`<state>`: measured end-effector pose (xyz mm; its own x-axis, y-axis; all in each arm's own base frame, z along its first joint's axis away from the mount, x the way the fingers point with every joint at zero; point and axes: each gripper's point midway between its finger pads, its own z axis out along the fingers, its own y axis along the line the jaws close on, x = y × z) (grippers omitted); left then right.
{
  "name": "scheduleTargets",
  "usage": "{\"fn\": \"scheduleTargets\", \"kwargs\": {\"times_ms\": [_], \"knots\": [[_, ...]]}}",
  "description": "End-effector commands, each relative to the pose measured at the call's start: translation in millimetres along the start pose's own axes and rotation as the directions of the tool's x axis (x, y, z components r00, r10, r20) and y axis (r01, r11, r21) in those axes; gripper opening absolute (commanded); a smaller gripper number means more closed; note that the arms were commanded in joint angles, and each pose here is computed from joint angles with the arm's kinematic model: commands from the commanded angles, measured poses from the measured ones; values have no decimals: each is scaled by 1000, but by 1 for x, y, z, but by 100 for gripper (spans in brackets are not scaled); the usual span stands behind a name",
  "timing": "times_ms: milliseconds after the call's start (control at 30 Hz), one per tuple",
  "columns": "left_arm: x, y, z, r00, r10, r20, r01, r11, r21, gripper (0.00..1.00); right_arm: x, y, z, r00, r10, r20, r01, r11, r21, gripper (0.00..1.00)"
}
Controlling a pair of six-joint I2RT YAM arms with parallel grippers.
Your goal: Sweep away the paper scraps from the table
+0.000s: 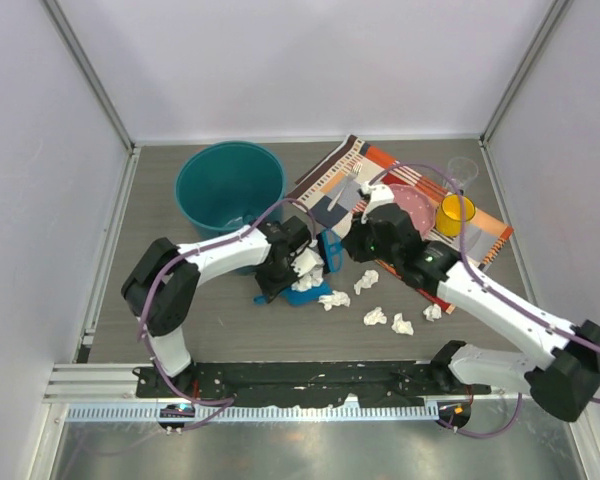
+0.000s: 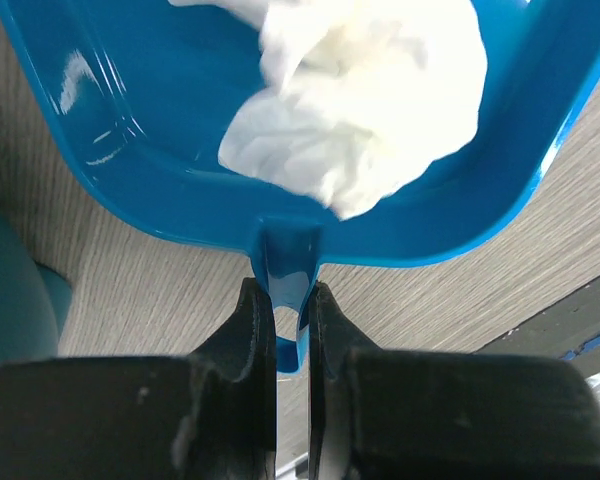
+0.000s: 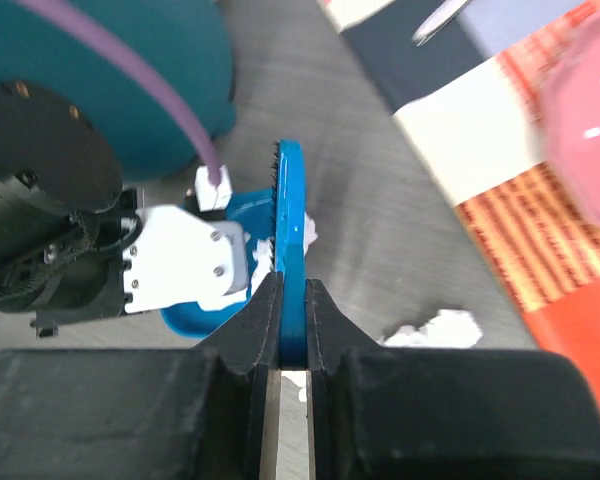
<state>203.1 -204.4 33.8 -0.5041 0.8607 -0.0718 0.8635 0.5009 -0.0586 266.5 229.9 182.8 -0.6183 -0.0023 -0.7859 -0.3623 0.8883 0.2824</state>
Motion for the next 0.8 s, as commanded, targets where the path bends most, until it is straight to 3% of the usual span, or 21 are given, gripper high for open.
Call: {"fn": "scheduleTargets", "kwargs": {"times_ms": [0, 200, 433, 567, 767], "knots": [[-26, 2, -18, 986, 1, 169, 1, 1000, -9, 0, -74, -23, -62, 962, 47, 269, -89, 985, 146, 1], [-53, -1, -51, 952, 22, 306, -21, 1000, -8, 0, -90, -55, -111, 937, 39, 347, -146, 946, 288, 1], [-60, -1, -77, 945, 30, 327, -28, 1000, -13, 0, -94, -74, -152, 905, 50, 422, -206, 921, 332, 1], [-74, -3, -120, 913, 30, 408, -23, 999, -23, 0, -93, -77, -158, 903, 52, 427, -213, 917, 338, 1], [-77, -3, -174, 916, 28, 400, -13, 999, -41, 0, -87, -71, -147, 917, 63, 393, -201, 926, 320, 1]]}}
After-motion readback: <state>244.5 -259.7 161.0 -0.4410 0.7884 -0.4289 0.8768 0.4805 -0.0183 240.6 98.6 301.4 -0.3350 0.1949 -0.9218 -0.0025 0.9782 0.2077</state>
